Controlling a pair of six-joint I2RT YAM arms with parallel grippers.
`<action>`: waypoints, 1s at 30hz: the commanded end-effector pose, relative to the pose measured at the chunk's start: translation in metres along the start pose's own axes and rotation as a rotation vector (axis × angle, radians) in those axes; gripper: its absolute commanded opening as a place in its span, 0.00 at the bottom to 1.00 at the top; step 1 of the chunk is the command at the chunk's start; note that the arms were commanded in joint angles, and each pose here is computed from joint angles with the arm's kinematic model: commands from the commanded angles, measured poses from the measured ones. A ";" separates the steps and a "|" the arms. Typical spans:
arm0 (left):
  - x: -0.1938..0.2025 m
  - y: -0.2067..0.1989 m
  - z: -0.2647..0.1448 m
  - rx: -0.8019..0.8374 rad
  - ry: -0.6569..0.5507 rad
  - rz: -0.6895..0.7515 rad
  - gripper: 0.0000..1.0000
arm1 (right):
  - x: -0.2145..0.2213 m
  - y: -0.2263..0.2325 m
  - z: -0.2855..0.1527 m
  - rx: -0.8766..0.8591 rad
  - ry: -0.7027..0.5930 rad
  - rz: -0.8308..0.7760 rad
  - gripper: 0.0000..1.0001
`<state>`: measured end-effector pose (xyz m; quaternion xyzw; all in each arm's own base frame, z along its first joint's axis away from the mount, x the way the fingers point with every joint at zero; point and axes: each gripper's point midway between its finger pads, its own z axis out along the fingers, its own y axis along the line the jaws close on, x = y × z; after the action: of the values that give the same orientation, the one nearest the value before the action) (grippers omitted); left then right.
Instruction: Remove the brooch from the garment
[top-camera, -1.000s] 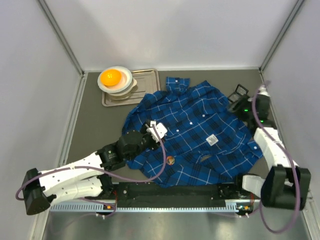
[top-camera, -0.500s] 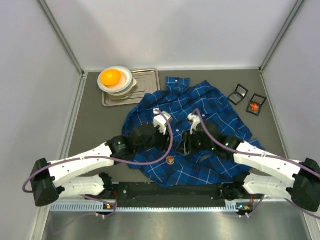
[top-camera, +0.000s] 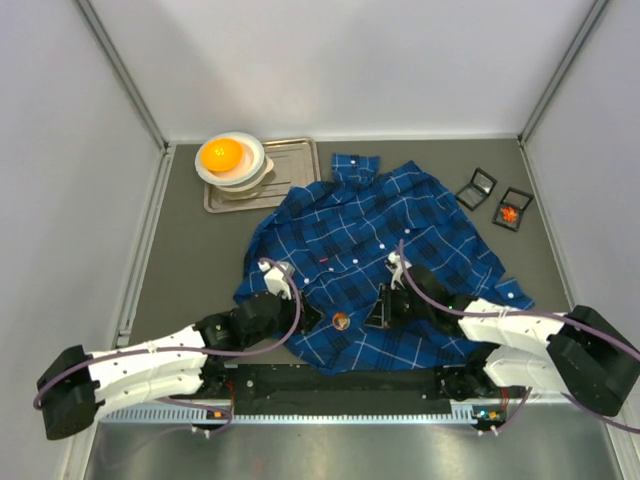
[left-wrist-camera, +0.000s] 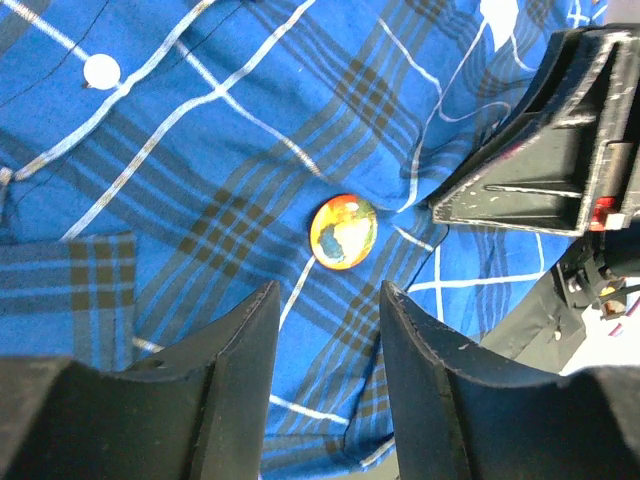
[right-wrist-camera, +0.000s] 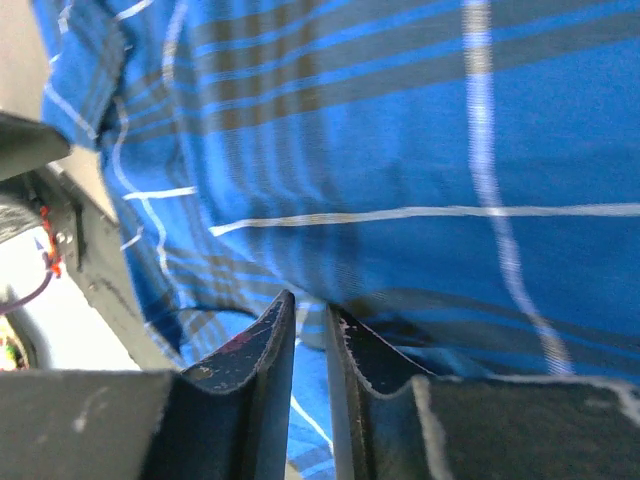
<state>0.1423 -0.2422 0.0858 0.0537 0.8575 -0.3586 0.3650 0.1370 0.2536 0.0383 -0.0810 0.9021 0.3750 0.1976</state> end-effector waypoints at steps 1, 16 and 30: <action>-0.025 -0.027 0.007 0.081 -0.081 -0.052 0.49 | -0.007 -0.035 -0.003 0.116 -0.082 0.134 0.18; -0.016 -0.039 0.058 0.022 0.059 0.056 0.34 | -0.003 0.044 -0.025 -0.195 0.007 -0.001 0.31; 0.011 -0.039 0.071 0.079 0.136 0.003 0.14 | 0.000 0.036 0.009 -0.207 0.026 0.161 0.33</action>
<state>0.1628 -0.3082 0.0610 0.0935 0.8784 -0.3569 0.3039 0.1252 0.2742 0.0466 -0.0331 0.8820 0.4504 0.1345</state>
